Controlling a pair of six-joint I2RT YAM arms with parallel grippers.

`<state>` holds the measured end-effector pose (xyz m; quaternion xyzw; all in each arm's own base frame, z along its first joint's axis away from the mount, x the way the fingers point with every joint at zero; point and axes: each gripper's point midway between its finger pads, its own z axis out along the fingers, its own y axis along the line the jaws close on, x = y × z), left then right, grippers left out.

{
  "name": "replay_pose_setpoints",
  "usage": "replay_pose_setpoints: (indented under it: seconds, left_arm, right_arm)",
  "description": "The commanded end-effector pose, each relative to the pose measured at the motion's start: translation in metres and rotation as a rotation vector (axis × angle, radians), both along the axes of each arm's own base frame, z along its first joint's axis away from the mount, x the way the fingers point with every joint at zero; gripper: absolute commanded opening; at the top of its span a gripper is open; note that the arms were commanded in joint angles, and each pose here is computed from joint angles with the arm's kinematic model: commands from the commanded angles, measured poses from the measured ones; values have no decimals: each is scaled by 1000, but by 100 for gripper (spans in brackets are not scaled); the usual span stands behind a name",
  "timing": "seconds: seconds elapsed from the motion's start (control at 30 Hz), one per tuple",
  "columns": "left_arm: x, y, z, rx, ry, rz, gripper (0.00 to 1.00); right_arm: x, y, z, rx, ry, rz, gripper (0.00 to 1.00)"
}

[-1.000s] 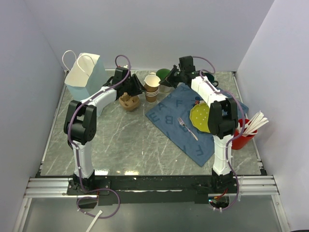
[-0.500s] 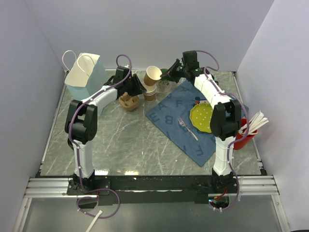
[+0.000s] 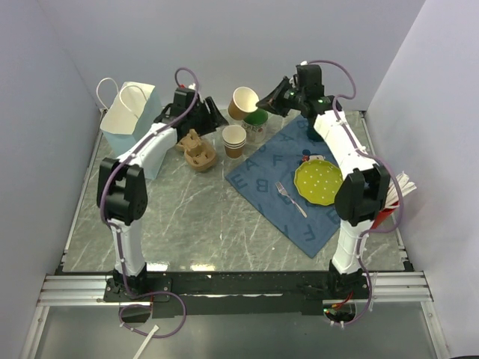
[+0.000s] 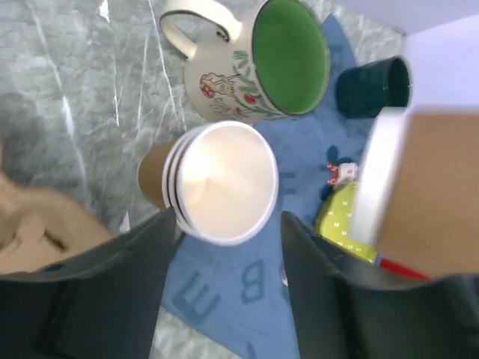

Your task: Pack the takeout coffee

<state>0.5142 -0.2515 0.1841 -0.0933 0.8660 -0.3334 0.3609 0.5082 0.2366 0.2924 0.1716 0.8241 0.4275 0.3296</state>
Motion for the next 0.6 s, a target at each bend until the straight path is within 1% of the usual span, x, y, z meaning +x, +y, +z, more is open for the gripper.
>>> replay_pose_setpoints:
  seconds: [0.0, 0.03, 0.07, 0.1, 0.13, 0.17, 0.2, 0.23, 0.27, 0.3, 0.33, 0.37, 0.4, 0.43, 0.47, 0.5, 0.57]
  left_arm:
    - [-17, 28, 92, -9, -154, 58, 70]
    - [-31, 41, 104, 13, -165, 100, 74]
    - [-38, 50, 109, 30, -169, 124, 84]
    - [-46, 57, 113, 42, -169, 148, 88]
    - [-62, 70, 119, 69, -155, 186, 93]
    - [-71, 76, 122, 77, -147, 203, 99]
    - [-81, 81, 125, 80, -136, 219, 99]
    - [-96, 87, 136, 66, -145, 237, 100]
    - [-107, 92, 135, 68, -127, 248, 99]
    - [-116, 95, 131, 58, -103, 267, 99]
    - [-132, 99, 147, 31, -134, 273, 99]
    - [-142, 103, 145, 32, -119, 285, 99]
    - [-151, 106, 142, 20, -97, 295, 99]
    - [-164, 110, 151, 5, -105, 301, 100]
    - [-173, 122, 143, 39, -68, 351, 99]
    - [-185, 129, 147, 26, -58, 389, 99]
    - [-202, 145, 138, 51, -15, 457, 99]
  right_arm:
    - [-48, -19, 68, -96, -157, 51, 0]
    - [-58, -20, 55, -118, -130, 65, 0]
    - [-75, -25, 64, -147, -161, 84, 0]
    - [-84, -28, 59, -172, -155, 88, 0]
    - [-97, -26, 44, -195, -123, 113, 0]
    - [-115, -27, 45, -222, -137, 142, 0]
    - [-127, -23, 39, -238, -132, 169, 0]
    - [-142, -16, 19, -288, -110, 214, 0]
    - [-158, -12, 21, -309, -123, 234, 0]
    - [-173, -12, -1, -347, -76, 252, 0]
    - [-189, 1, -9, -370, -76, 288, 0]
    - [-201, 7, -5, -362, -103, 304, 0]
    - [-214, 10, -25, -375, -65, 324, 0]
    - [-229, 19, -26, -363, -61, 337, 0]
    - [-235, 23, -32, -353, -52, 343, 0]
    - [-242, 27, -48, -349, -31, 353, 0]
    - [-256, 38, -60, -346, -20, 363, 0]
